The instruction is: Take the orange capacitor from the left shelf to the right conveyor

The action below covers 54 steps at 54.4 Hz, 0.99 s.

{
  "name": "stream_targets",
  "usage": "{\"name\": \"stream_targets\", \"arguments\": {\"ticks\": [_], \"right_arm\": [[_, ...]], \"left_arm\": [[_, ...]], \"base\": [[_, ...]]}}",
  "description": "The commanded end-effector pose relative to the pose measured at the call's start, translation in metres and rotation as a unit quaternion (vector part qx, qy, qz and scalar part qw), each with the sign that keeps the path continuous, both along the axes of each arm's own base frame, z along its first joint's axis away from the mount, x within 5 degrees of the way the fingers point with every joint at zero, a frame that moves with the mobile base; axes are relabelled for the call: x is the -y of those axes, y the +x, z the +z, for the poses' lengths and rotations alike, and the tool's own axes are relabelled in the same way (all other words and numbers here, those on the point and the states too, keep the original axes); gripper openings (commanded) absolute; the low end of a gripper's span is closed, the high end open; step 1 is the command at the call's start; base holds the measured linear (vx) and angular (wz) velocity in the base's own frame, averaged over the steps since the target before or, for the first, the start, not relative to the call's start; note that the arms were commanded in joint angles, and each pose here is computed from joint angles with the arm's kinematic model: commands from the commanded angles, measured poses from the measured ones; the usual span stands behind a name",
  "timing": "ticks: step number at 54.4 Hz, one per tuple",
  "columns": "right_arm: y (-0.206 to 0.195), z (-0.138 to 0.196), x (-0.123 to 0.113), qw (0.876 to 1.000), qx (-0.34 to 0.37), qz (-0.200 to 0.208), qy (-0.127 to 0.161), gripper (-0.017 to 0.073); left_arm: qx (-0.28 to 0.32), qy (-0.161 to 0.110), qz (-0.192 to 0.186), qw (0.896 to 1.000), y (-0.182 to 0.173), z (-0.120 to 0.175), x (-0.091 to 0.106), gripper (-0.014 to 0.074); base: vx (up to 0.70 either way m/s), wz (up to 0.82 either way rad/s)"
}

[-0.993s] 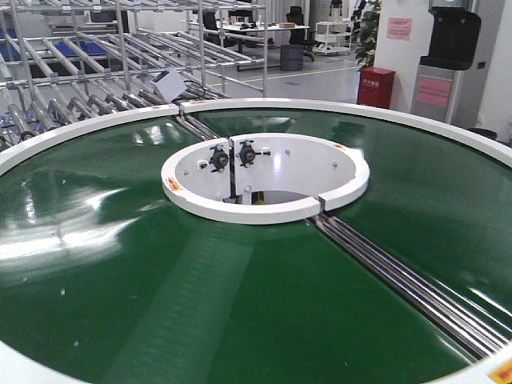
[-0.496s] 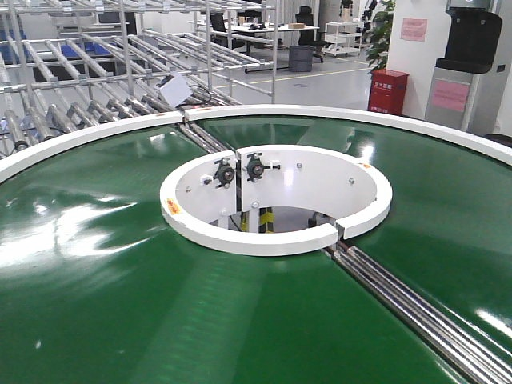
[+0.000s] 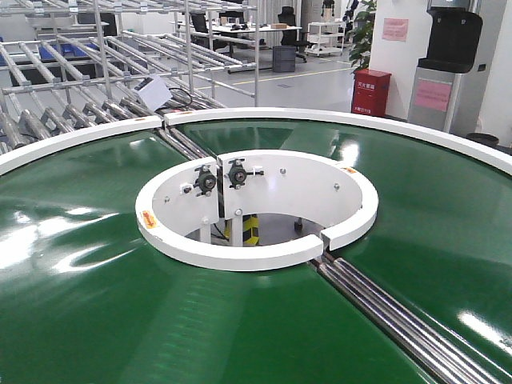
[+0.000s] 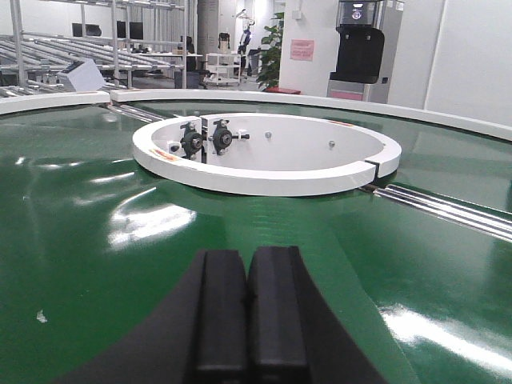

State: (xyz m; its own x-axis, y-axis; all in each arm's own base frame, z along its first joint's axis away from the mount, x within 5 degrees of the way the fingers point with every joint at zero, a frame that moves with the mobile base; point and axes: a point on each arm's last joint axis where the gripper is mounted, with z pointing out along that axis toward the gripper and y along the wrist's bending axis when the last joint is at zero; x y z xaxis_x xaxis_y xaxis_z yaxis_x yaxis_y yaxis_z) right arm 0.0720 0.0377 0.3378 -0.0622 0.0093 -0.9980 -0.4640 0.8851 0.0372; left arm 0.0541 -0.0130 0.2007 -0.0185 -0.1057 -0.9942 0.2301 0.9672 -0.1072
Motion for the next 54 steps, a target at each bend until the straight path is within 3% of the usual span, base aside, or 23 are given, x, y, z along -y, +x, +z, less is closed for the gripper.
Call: {"name": "stream_targets", "arguments": {"ticks": [1, 20, 27, 35, 44, 49, 54], "right_arm": [[-0.001, 0.017, 0.000, 0.998, 0.050, 0.000, 0.022, -0.0008], [-0.001, 0.019, 0.000, 0.998, 0.059, 0.001, 0.029, -0.0008], [0.008, 0.025, -0.005, 0.995, 0.098, 0.004, 0.032, -0.0008], [0.049, 0.024, -0.031, 0.992, 0.125, 0.019, 0.031, -0.0008], [0.115, -0.009, -0.067, 0.994, 0.096, 0.021, 0.053, -0.0008], [0.146, -0.038, -0.082, 0.995, 0.090, 0.010, 0.045, -0.0008], [0.170, -0.069, -0.095, 0.993, 0.114, 0.005, 0.019, -0.0008]], "left_arm": [[0.055, -0.019, -0.002, 0.998, -0.002, 0.018, 0.000, -0.0006], [0.055, -0.019, -0.002, 0.998, -0.002, 0.018, 0.000, -0.0006], [0.055, -0.019, -0.002, 0.998, -0.002, 0.018, 0.000, -0.0006], [0.055, -0.019, -0.002, 0.998, -0.002, 0.018, 0.000, -0.0006], [0.055, -0.019, -0.002, 0.998, -0.002, 0.018, 0.000, -0.0006], [0.055, -0.019, -0.002, 0.998, -0.002, 0.018, 0.000, -0.0006], [0.055, -0.019, -0.002, 0.998, -0.002, 0.018, 0.000, -0.0006]], "base": [[0.04, -0.03], [0.01, -0.01], [0.00, 0.00], [0.00, 0.00], [0.00, 0.00], [0.00, 0.00], [0.00, 0.00]]}}
